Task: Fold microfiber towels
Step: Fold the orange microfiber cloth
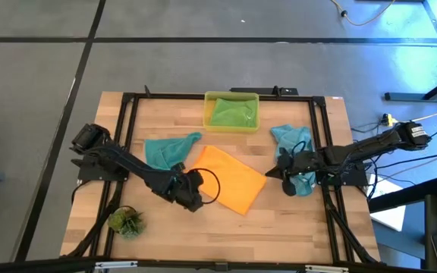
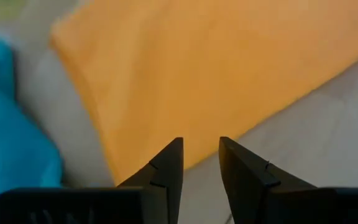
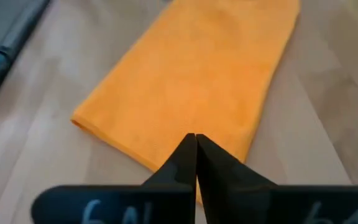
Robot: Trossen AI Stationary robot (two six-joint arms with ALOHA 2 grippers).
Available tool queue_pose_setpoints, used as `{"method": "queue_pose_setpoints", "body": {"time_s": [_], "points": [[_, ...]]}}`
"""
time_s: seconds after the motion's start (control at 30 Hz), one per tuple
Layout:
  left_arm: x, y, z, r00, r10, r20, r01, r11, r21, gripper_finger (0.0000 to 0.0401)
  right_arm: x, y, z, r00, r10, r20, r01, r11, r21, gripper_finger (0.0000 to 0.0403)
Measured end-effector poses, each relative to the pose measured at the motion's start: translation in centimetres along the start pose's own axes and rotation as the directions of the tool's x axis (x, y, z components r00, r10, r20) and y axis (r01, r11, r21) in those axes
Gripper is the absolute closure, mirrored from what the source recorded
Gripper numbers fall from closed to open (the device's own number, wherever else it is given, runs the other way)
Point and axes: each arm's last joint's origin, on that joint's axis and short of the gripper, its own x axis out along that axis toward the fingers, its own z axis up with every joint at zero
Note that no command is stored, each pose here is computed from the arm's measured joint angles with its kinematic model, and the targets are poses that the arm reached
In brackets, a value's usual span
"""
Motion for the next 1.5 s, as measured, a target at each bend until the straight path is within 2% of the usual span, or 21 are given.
{"method": "queue_pose_setpoints", "body": {"time_s": [0.13, 0.27, 0.37, 0.47, 0.53, 0.63, 0.77, 1.0, 1.27, 1.4, 1.5], "points": [[0.4, 0.4, -0.3, 0.997, 0.015, -0.078, -0.018, 0.999, -0.039, 0.0305, 1.1, 0.1, 0.4, 0.996, -0.051, -0.074, 0.052, 0.999, 0.016, 0.0396], [0.4, 0.8, -0.7, 0.99, 0.041, -0.134, -0.045, 0.999, -0.023, 0.0311, 2.2, 0.0, 0.3, 0.985, -0.117, -0.125, 0.122, 0.992, 0.031, 0.0398], [0.2, 0.7, -1.1, 0.988, 0.042, -0.149, -0.043, 0.999, -0.004, 0.0336, 2.7, 0.0, 0.2, 0.98, -0.129, -0.153, 0.137, 0.99, 0.04, 0.0392], [0.2, 0.5, -1.2, 0.983, 0.012, -0.183, -0.015, 1.0, -0.01, 0.0384, 2.8, 0.0, 0.3, 0.979, -0.131, -0.157, 0.139, 0.989, 0.041, 0.0389], [0.2, 0.6, -1.2, 0.982, 0.011, -0.188, -0.015, 1.0, -0.022, 0.0394, 2.8, -0.1, 0.3, 0.977, -0.149, -0.153, 0.157, 0.987, 0.042, 0.0391], [0.6, 1.1, -1.5, 0.977, 0.028, -0.213, -0.035, 0.999, -0.03, 0.0396, 2.8, -0.4, 0.1, 0.962, -0.218, -0.165, 0.229, 0.972, 0.049, 0.0398], [1.7, 2.1, -2.1, 0.968, 0.047, -0.248, -0.066, 0.996, -0.068, 0.0399, 2.6, -0.8, -0.4, 0.947, -0.243, -0.212, 0.263, 0.962, 0.072, 0.0397], [3.4, 3.9, -1.8, 0.962, 0.076, -0.263, -0.108, 0.988, -0.107, 0.04, 2.6, -0.9, -0.9, 0.931, -0.257, -0.26, 0.282, 0.957, 0.066, 0.0399], [4.7, 5.9, -0.3, 0.954, 0.109, -0.278, -0.139, 0.986, -0.09, 0.04, 3.8, -0.7, -1.7, 0.924, -0.209, -0.32, 0.252, 0.963, 0.1, 0.0401], [5.3, 7.2, 0.5, 0.952, 0.145, -0.27, -0.173, 0.981, -0.083, 0.0399, 4.5, -0.4, -2.5, 0.907, -0.214, -0.362, 0.268, 0.957, 0.106, 0.0401], [5.9, 8.2, 1.2, 0.95, 0.165, -0.264, -0.191, 0.979, -0.075, 0.0398, 5.0, 0.1, -2.8, 0.912, -0.22, -0.347, 0.272, 0.956, 0.11, 0.0401]]}}
